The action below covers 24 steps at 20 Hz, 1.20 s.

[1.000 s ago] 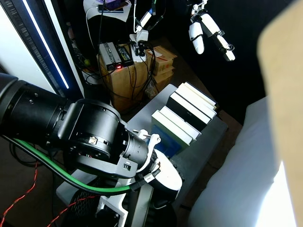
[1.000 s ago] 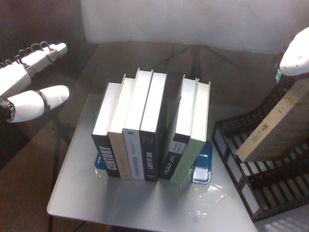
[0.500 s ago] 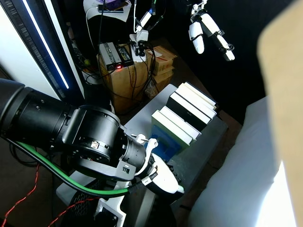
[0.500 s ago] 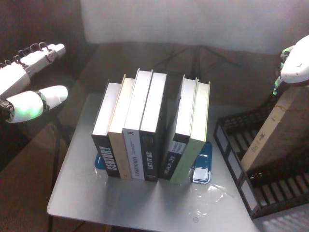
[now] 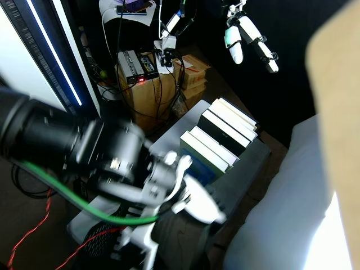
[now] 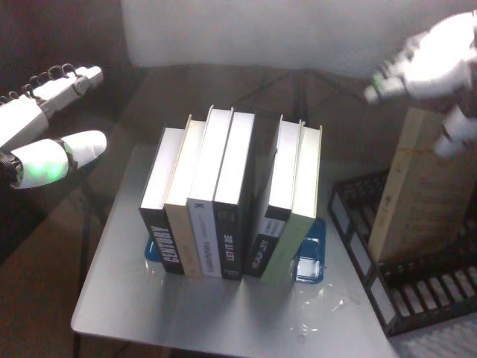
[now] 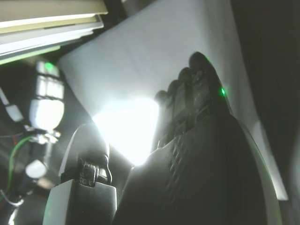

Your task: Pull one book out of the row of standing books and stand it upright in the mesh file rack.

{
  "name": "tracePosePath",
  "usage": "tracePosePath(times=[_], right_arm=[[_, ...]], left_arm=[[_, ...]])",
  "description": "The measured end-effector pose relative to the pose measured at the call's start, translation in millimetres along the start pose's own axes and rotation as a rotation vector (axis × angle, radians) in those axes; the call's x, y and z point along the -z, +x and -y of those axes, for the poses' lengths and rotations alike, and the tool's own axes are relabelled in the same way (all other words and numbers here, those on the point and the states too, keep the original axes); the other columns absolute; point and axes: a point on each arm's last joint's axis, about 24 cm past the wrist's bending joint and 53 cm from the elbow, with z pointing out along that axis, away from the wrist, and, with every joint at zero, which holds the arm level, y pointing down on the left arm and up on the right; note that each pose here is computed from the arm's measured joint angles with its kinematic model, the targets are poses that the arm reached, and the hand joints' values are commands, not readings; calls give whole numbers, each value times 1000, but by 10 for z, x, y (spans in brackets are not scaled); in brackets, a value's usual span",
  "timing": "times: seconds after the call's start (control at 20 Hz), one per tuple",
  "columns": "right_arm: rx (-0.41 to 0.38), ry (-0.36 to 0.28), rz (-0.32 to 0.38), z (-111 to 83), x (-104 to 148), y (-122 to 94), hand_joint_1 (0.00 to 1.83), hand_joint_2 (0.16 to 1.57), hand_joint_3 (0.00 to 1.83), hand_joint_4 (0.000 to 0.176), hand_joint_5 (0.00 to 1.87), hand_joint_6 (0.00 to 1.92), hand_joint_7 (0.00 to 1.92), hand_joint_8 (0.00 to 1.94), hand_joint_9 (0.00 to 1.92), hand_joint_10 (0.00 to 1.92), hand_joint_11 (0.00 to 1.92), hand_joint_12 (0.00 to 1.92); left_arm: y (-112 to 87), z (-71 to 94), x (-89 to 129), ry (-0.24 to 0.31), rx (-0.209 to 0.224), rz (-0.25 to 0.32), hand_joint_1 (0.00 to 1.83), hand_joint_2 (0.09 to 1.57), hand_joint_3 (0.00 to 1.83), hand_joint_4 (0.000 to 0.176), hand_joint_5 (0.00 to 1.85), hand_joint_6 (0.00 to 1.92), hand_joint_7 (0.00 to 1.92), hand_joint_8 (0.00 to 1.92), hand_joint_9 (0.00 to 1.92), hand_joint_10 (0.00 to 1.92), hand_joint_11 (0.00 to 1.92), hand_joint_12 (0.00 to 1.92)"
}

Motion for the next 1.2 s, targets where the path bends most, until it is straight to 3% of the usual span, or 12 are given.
tracePosePath(times=[0.15, 0.3, 0.35, 0.45, 0.55, 0.6, 0.65, 0.7, 0.75, 0.8, 0.95, 1.2], right_arm=[[0, -8, 8, 6, 142, -18, 654, 1042, 1, 4, 0, 0, 0, 0, 0, 0, 0, 61], [-24, -30, 65, -6, 437, -292, 493, 1134, 38, 0, 0, 0, 0, 0, 0, 0, 0, 0], [-47, -25, 131, 26, 562, -447, 434, 1199, 26, 19, 0, 0, 0, 0, 0, 0, 0, 0], [-78, -30, 187, 7, 662, -547, 319, 1291, 41, 0, 0, 0, 0, 0, 0, 0, 0, 0], [-172, -82, 156, -119, 701, -435, 200, 1319, 31, 78, 0, 0, 0, 0, 0, 0, 0, 0], [-202, -111, 160, -179, 727, -447, 171, 1338, 30, 80, 0, 0, 0, 0, 0, 0, 0, 0], [-247, -152, 186, -240, 757, -520, 117, 1332, 21, 134, 0, 0, 0, 0, 0, 0, 0, 0], [-276, -181, 211, -257, 785, -606, 96, 1350, 23, 145, 0, 0, 0, 0, 0, 0, 0, 0], [-359, -232, 243, -261, 797, -721, 145, 1328, 8, 143, 0, 0, 0, 0, 0, 0, 0, 0], [-557, -288, 276, -214, 764, -805, 249, 1306, 0, 85, 0, 0, 0, 0, 0, 0, 0, 0], [-635, -317, 295, -204, 731, -672, 282, 1360, 16, 0, 0, 0, 0, 0, 0, 0, 0, 0], [-798, -474, 364, -366, 1076, -602, 312, 1341, 0, 0, 0, 0, 0, 0, 57, 26, 9, 4]], left_arm=[[-31, -11, 0, -5, 9, 13, 352, 1450, 1, 2, 58, 3, 0, 0, 0, 0, 0, 19], [-5, 30, 9, 6, 14, 9, 391, 1443, 0, 4, 53, 2, 0, 0, 0, 0, 0, 0], [35, 62, 11, 16, 13, -2, 396, 1443, 0, 10, 54, 2, 0, 0, 0, 0, 0, 0], [47, 110, 24, 26, 13, -5, 443, 1436, 0, 9, 59, 3, 0, 0, 0, 0, 0, 0], [-6, 179, -1, 42, 15, 10, 448, 1434, 0, 7, 48, 2, 0, 0, 0, 0, 0, 0], [-26, 229, -10, 56, 14, 13, 476, 1435, 0, 1, 49, 2, 0, 0, 0, 0, 0, 0], [-32, 294, -26, 72, 15, 16, 480, 1433, 0, 25, 48, 2, 0, 0, 0, 0, 3, 1], [-36, 340, -38, 86, 14, 16, 480, 1430, 0, 30, 57, 5, 0, 0, 0, 0, 19, 9], [-32, 362, -39, 94, 10, 15, 444, 1423, 0, 48, 53, 3, 0, 0, 0, 0, 20, 13], [-23, 381, -45, 98, 12, 14, 441, 1423, 0, 55, 52, 2, 0, 0, 0, 0, 35, 22], [-8, 451, -88, 114, 12, 9, 442, 1424, 0, 64, 43, 0, 0, 0, 0, 0, 0, 5], [153, 772, -129, 211, 0, -48, 389, 1415, 0, 58, 36, 0, 0, 0, 0, 0, 2, 3]])
